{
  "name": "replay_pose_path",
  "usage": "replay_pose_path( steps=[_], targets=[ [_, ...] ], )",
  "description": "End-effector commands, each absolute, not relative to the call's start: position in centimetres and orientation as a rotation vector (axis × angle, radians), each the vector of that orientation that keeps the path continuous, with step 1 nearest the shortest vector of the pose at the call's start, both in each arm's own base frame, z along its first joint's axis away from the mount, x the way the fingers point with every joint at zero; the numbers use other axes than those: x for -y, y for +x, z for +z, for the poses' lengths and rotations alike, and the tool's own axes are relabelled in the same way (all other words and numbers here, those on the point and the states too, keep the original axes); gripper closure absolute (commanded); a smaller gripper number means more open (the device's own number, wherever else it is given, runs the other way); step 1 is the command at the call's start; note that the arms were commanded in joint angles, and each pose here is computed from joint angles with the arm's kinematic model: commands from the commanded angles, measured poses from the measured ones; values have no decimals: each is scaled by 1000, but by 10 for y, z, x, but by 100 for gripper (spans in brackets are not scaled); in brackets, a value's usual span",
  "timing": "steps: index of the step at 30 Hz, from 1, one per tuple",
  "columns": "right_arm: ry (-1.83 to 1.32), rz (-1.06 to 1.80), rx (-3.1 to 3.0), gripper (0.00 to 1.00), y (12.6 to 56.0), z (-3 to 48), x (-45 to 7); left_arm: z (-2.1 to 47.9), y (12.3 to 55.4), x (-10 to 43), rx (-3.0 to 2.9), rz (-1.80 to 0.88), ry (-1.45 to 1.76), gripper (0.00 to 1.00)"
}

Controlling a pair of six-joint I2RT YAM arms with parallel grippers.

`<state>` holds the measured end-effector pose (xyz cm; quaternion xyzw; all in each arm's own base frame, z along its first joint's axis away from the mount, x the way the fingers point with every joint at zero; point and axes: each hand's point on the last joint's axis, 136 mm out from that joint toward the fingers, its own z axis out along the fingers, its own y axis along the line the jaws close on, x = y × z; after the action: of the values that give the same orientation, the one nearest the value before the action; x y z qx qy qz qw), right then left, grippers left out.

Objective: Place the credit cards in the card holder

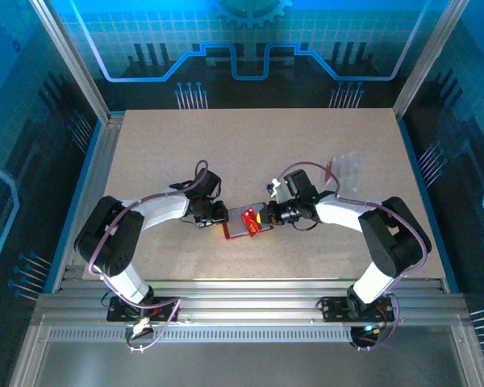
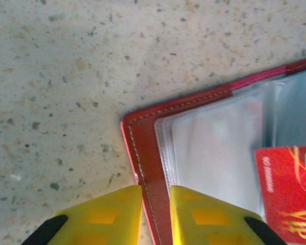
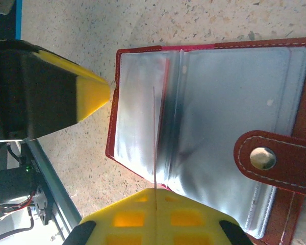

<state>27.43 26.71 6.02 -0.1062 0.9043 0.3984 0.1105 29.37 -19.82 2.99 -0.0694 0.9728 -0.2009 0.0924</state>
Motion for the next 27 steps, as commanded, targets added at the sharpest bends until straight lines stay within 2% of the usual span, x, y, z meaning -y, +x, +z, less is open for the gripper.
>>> replay_pose_path(
  steps=[1, 8, 14, 21, 27],
  targets=[
    [-303, 1205, -2657, 100, 270, 60, -266, 51, 299, 207, -2852, -620, -171, 77],
    [-295, 1202, -2654, 100, 269, 62, -262, 49, 314, 229, -2855, -681, -142, 92],
    [-276, 1202, -2641, 100, 271, 66, -257, 31, 318, 235, -2893, -669, -144, 95],
    [-269, 1223, -2627, 100, 275, 72, -256, 2, 304, 220, -2957, -578, -162, 95],
    [-270, 1231, -2629, 100, 276, 70, -257, -3, 296, 210, -2965, -538, -174, 95]
  ],
)
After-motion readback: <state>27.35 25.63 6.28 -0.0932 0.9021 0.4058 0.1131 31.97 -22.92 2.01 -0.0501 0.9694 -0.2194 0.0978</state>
